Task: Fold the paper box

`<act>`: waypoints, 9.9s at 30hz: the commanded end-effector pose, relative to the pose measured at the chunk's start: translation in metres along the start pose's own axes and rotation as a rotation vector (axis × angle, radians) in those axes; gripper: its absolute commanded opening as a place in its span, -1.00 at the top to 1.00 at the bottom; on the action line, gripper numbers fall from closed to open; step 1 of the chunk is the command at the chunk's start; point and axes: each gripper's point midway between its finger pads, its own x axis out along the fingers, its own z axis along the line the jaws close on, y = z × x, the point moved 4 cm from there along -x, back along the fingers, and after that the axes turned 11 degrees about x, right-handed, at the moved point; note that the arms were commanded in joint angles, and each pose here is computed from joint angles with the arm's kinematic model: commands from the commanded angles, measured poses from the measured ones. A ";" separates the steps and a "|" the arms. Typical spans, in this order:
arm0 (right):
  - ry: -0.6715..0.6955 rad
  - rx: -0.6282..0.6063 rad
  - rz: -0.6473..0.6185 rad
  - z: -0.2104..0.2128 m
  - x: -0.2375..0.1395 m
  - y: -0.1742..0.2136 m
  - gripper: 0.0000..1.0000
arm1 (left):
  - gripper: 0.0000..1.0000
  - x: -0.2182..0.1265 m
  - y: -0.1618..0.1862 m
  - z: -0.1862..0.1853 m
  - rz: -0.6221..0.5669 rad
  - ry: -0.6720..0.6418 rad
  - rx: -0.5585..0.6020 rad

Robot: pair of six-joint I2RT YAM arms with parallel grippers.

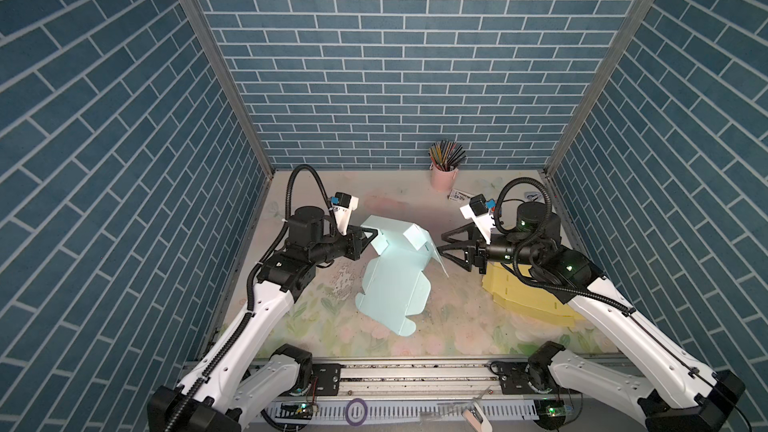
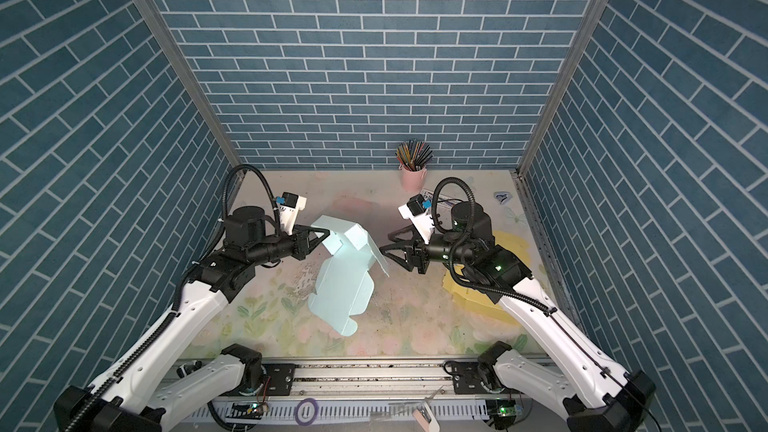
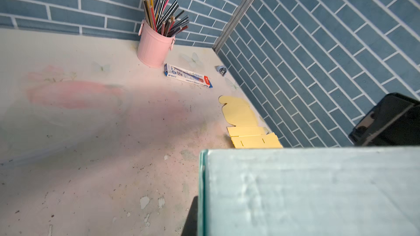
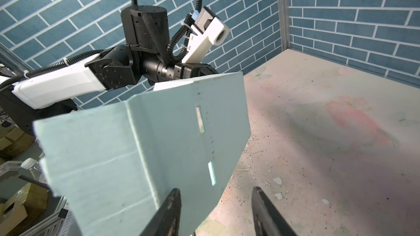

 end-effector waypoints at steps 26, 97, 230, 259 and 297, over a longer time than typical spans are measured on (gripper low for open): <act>0.297 0.041 0.023 -0.054 0.072 0.004 0.10 | 1.00 0.018 0.022 0.050 0.099 -0.276 -0.078; 1.119 -0.171 0.050 -0.121 0.162 0.018 0.55 | 1.00 0.045 0.042 0.059 0.099 -0.512 -0.185; 0.543 0.535 -0.180 -0.178 0.003 0.059 -0.24 | 1.00 0.101 0.128 0.057 0.926 -0.499 0.232; 0.573 0.501 -0.219 -0.184 -0.023 0.076 -0.23 | 0.80 0.151 0.154 0.088 1.152 -0.541 0.217; 0.553 0.550 -0.188 -0.183 -0.027 0.080 -0.22 | -0.82 -0.025 0.021 -0.033 0.581 -0.740 0.083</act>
